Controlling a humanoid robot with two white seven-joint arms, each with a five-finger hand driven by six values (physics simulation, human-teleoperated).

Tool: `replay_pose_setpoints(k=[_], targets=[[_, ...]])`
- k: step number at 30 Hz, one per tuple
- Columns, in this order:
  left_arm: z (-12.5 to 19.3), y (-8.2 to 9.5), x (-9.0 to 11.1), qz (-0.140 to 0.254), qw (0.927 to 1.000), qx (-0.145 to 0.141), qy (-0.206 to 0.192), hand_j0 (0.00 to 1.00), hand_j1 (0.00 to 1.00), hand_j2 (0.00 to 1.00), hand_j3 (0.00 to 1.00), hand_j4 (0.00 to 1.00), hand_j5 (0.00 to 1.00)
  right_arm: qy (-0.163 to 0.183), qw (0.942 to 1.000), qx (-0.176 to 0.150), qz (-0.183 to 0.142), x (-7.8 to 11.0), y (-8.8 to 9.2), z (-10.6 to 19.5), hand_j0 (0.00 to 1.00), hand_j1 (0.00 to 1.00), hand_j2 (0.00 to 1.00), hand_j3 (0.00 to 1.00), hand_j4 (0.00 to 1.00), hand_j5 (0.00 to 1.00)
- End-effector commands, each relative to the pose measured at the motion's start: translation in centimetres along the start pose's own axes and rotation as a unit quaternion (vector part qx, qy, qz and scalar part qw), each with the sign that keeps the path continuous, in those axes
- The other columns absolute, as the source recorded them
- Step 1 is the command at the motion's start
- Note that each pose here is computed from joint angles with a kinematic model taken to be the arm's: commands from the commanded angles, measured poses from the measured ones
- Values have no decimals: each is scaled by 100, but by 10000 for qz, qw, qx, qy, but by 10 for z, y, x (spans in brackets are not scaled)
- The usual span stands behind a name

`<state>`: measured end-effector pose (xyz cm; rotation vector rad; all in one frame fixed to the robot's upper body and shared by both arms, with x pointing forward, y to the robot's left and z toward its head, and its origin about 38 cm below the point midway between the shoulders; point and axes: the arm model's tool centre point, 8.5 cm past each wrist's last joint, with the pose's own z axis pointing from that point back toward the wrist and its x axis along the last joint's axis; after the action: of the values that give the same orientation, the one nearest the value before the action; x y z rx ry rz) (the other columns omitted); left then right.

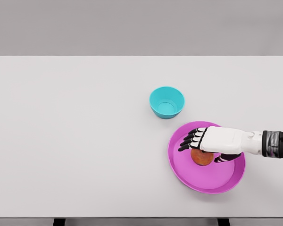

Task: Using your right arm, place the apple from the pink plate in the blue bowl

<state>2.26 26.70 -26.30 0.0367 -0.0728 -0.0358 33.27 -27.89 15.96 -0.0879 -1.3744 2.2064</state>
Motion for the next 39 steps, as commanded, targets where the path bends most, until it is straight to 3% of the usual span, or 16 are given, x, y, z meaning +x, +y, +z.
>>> replay_pose_setpoints(k=[1,7,10,13,20,31,39], targets=[[0,0,0,0,10000,-1,0,100,100,100,100,100,100,-4,10000,-17,-27,0,0,0,89,89,89,89,89,89],[0,0,0,0,10000,-1,0,100,100,100,100,100,100,-4,10000,-17,-27,0,0,0,74,74,74,74,74,74],[0,0,0,0,10000,-1,0,100,100,100,100,100,100,1,10000,-11,-25,0,0,1,73,73,73,73,73,73],[0,0,1,0,10000,0,-8,100,100,100,100,100,100,-4,10000,-6,-28,0,0,0,60,60,60,60,60,60],[0,0,0,0,10000,-1,0,100,100,100,100,100,100,-4,10000,-6,-28,0,0,0,50,50,50,50,50,50],[0,0,1,0,10000,0,-8,100,100,100,100,100,100,-2,10000,-16,-30,0,0,1,46,46,46,46,46,46],[0,0,0,0,10000,-1,0,100,100,100,100,100,100,41,9998,-131,122,-4,-16,3,43,43,43,43,43,43]])
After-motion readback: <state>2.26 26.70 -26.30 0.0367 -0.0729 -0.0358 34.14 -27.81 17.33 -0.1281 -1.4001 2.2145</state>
